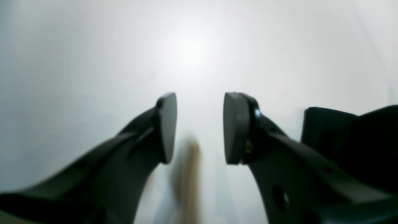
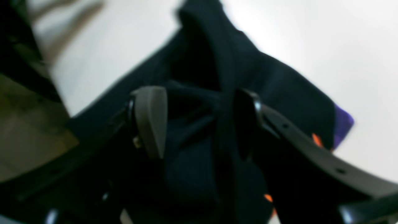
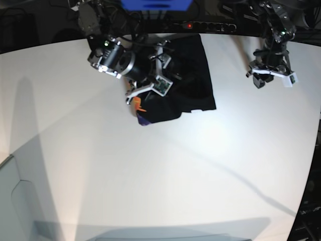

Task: Fold the T-shirt properly
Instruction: 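Press and release the folded stack with the right gripper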

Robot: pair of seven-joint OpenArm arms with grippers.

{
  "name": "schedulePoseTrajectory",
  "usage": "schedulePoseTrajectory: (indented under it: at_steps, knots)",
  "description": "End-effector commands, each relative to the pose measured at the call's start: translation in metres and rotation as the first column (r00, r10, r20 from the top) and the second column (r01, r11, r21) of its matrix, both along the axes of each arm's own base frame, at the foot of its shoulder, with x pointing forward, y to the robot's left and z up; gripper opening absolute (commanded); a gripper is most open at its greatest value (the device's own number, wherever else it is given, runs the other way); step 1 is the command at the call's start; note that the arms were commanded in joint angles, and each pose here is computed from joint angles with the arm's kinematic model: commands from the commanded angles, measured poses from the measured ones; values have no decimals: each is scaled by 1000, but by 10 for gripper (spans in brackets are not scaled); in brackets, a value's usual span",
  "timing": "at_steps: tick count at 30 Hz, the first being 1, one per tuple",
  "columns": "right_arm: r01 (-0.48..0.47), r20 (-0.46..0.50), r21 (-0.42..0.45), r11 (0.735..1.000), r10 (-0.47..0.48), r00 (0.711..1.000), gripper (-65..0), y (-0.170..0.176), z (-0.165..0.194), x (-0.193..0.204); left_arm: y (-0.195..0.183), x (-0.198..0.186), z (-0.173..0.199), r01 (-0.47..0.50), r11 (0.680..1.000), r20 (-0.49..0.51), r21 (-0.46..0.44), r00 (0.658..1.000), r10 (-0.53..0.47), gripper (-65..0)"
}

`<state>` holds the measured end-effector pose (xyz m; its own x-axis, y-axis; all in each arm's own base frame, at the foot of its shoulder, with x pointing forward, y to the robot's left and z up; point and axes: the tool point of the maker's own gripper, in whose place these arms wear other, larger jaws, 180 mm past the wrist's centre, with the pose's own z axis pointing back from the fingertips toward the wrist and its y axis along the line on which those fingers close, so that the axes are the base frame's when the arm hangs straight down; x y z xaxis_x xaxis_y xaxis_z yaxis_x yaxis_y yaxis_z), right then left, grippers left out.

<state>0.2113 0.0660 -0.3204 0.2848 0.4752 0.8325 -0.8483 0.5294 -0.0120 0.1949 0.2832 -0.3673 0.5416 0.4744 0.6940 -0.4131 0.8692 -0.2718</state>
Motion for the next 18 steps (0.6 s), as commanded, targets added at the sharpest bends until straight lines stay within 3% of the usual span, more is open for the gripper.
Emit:
schedulePoseTrajectory:
  at_steps: [1,14,16,18]
  knots:
    - [-9,29,50,999,8,1000,-301,5,13,3,3,5,10,6,1000,37,20,999,-7,-407]
    - [-9,-60,29,1000,10,998,-308,6,-17,-3,1,3,9,4,1000,32,15,999,-5,-407]
    - [-12,-60,32,999,13,998,-357,7,-16,-4,1,2,8,4,1000,31,15,1000,-5,-407]
    - [-42,-57,38,998,44,997,-453,15,-14,-10,1,2,8,4,1000,31,15,1000,-5,-407]
